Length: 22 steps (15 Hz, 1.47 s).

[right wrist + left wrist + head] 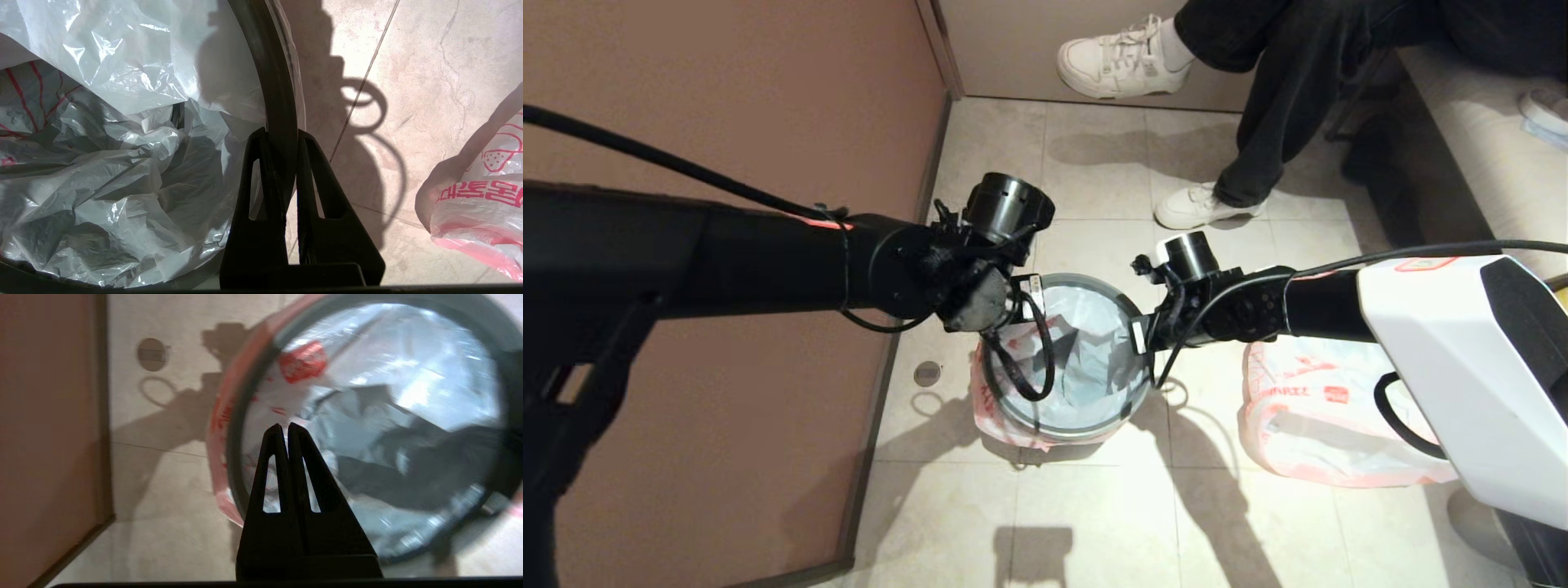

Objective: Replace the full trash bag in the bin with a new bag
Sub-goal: Place the trash can ring on the trash can

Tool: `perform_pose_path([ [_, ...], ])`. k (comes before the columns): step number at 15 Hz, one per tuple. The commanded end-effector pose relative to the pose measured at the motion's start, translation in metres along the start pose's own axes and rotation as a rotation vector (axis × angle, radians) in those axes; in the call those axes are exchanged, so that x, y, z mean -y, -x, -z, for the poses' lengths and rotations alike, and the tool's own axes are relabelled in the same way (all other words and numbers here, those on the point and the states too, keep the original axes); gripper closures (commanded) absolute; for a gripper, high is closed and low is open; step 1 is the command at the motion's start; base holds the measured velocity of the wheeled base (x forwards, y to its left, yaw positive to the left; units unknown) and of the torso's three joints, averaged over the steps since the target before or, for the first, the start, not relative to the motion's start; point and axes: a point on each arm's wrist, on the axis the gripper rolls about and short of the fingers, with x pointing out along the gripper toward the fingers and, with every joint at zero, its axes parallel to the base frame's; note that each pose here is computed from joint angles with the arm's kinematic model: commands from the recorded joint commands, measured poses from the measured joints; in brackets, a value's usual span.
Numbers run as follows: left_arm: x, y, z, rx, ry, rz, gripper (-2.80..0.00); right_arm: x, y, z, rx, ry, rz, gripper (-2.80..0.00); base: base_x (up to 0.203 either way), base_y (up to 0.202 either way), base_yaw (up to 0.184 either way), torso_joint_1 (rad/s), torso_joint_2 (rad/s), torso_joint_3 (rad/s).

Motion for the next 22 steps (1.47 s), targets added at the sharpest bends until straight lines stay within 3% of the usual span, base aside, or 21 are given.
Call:
perform_pose_path([
  [1, 0.006, -0.028, 0.013, -0.02, -0.022, -0.075, 0.0, 0.001, -0.005, 0.003, -0.013, -0.001, 0.004, 0.0, 0.0, 0.0, 0.0, 0.0, 0.0, 0.0],
  [3, 0.004, -0.043, 0.015, -0.019, -0.024, -0.129, 0.0, 0.003, -0.005, 0.003, -0.013, -0.003, 0.008, 0.0, 0.0, 0.0, 0.0, 0.0, 0.0, 0.0],
  [11, -0.001, -0.075, 0.024, -0.072, -0.014, -0.189, 0.0, 0.014, -0.006, 0.003, -0.018, -0.001, 0.024, 0.0, 0.0, 0.0, 0.0, 0.0, 0.0, 0.0],
  [22, 0.004, -0.085, 0.034, -0.091, -0.032, -0.194, 0.0, 0.009, -0.002, 0.002, -0.015, 0.004, 0.014, 0.0, 0.0, 0.0, 0.0, 0.0, 0.0, 0.0],
])
